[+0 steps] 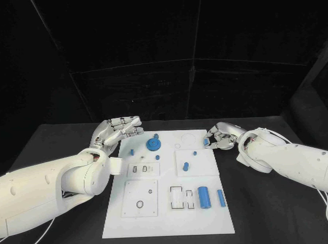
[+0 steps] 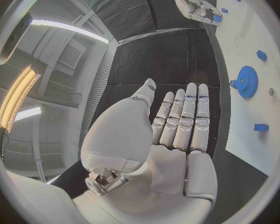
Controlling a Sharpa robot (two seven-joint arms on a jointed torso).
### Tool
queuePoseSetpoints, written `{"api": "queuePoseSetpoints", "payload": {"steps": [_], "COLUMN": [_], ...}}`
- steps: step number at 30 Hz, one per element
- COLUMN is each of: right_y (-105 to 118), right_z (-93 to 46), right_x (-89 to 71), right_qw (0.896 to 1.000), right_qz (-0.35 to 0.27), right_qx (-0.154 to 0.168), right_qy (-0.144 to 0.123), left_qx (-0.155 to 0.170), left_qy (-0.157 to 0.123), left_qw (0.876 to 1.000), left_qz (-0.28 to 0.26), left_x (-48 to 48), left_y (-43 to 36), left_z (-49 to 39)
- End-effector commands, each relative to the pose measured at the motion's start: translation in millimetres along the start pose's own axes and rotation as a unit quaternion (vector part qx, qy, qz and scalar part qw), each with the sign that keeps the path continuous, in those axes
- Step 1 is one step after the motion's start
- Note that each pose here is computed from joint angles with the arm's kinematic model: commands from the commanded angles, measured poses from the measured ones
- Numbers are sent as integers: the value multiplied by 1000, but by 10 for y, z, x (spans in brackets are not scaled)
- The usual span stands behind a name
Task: Assemble the parts on the task board
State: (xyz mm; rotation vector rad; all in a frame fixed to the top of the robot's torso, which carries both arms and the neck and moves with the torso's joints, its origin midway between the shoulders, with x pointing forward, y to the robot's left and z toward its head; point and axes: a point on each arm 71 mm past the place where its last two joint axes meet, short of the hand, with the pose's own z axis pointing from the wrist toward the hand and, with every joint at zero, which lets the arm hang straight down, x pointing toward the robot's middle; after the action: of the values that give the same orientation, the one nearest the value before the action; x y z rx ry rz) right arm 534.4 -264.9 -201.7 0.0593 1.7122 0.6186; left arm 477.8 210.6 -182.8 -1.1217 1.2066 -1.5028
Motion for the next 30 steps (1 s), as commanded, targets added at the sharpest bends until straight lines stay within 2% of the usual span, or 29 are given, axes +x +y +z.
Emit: {"api": "queuePoseSetpoints", "payload": {"steps": [1, 17, 24, 30], "right_y": [12, 36, 64, 91], "right_z": [5, 10, 10, -24], "right_x": [10, 3, -28, -57], "right_qw": [1000, 1000, 999, 998], "right_qz": [-2, 0, 7, 12], "right_qx": [-1, -10, -21, -14], "right_qy": [4, -6, -32, -54], "left_qx": [3, 1, 0, -1], "left_qy": [7, 8, 8, 8], "left_qw": [1000, 1000, 1000, 1000], "left_qz": [-3, -4, -4, -4], "left_x": [16, 17, 16, 11], "left_y": [-13, -10, -9, -10], "left_z": [5, 5, 5, 1]}}
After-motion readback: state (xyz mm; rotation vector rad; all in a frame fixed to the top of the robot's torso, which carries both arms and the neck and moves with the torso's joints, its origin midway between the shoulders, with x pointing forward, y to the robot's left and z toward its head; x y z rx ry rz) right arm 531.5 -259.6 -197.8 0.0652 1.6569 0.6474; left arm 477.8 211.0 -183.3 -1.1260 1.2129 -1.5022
